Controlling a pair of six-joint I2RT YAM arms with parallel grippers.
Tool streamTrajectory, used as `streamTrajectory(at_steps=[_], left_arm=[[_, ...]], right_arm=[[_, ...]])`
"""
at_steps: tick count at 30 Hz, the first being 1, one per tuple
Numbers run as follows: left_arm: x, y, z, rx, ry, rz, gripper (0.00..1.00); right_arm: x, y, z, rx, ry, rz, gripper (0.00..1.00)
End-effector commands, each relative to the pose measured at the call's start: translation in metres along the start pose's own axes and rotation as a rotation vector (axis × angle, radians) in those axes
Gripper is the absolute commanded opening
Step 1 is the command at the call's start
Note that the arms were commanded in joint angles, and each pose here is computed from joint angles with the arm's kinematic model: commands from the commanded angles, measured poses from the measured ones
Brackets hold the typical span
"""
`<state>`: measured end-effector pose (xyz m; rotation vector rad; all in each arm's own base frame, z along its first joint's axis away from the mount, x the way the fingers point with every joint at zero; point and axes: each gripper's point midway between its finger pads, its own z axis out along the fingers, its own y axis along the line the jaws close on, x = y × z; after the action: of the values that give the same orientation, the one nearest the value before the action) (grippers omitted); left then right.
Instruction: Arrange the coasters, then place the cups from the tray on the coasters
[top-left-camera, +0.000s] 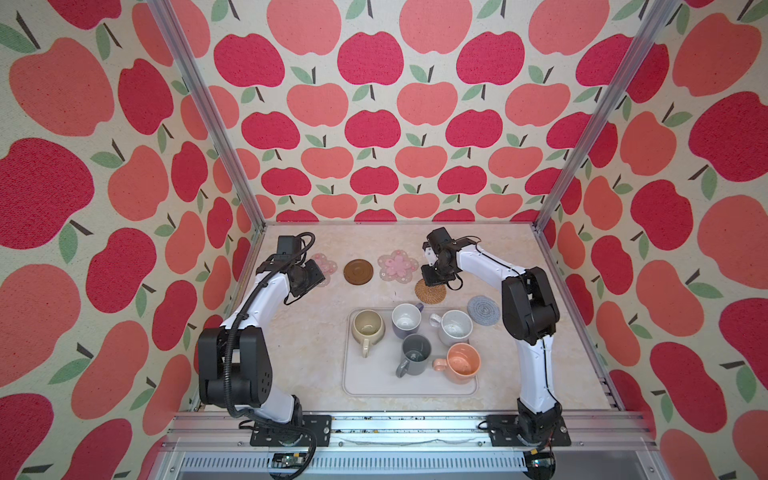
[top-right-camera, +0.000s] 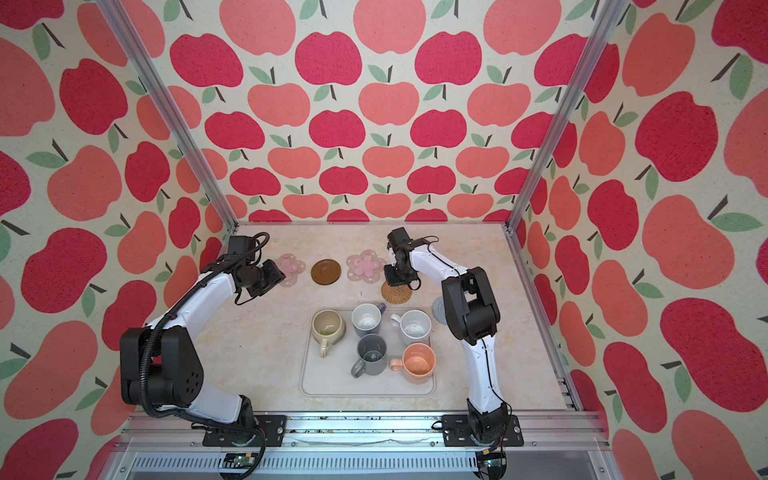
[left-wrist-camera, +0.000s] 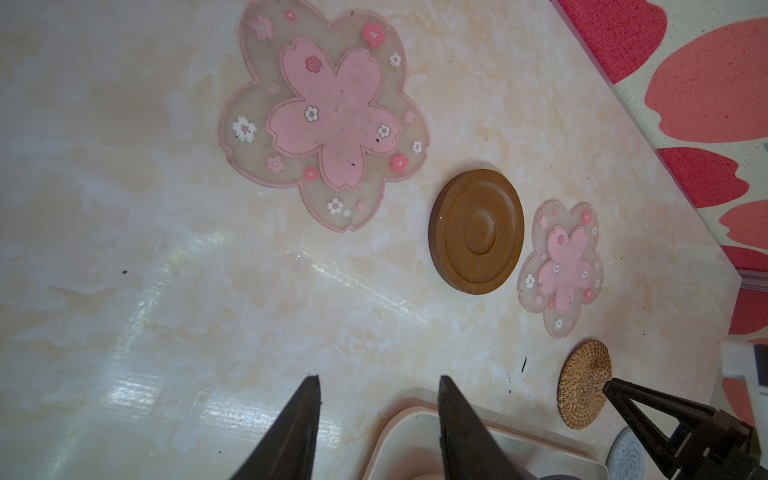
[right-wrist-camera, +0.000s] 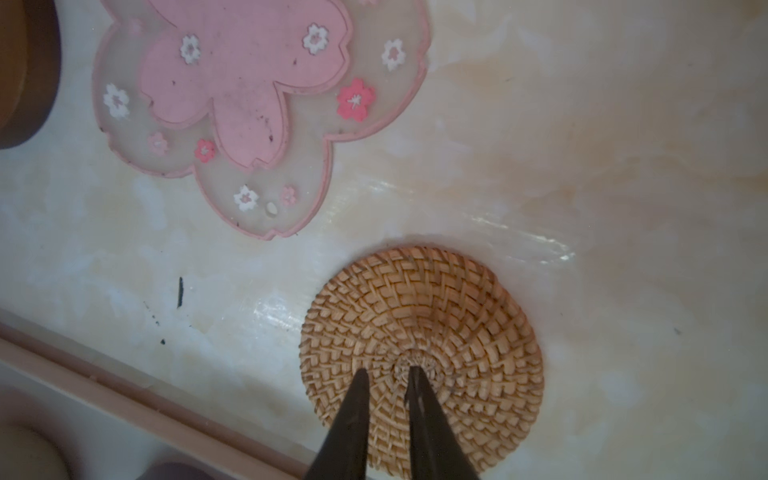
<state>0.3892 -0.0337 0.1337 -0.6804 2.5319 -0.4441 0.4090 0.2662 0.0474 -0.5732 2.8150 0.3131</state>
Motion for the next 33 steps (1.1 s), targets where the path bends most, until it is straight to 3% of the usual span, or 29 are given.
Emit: streamTrajectory(at_steps=[1,19,33], left_arm=[[0.003,0.004,-0.005,0.002,0.000,-0.001,0.48],[0.003,0.021,-0.024,-0.005,-0.032,-0.028,0.48],[0.004,0.025,-0.025,-0.004,-0.037,-0.041,0.49]], right_arm=[[0.012,-0.005,0.010,0.017,0.069,-0.020,0.20],[0.033,-0.057,0.037,0.167,0.191,0.064,0.16],[0.057,-0.117,0.010,0.266,0.191,0.175,0.15]])
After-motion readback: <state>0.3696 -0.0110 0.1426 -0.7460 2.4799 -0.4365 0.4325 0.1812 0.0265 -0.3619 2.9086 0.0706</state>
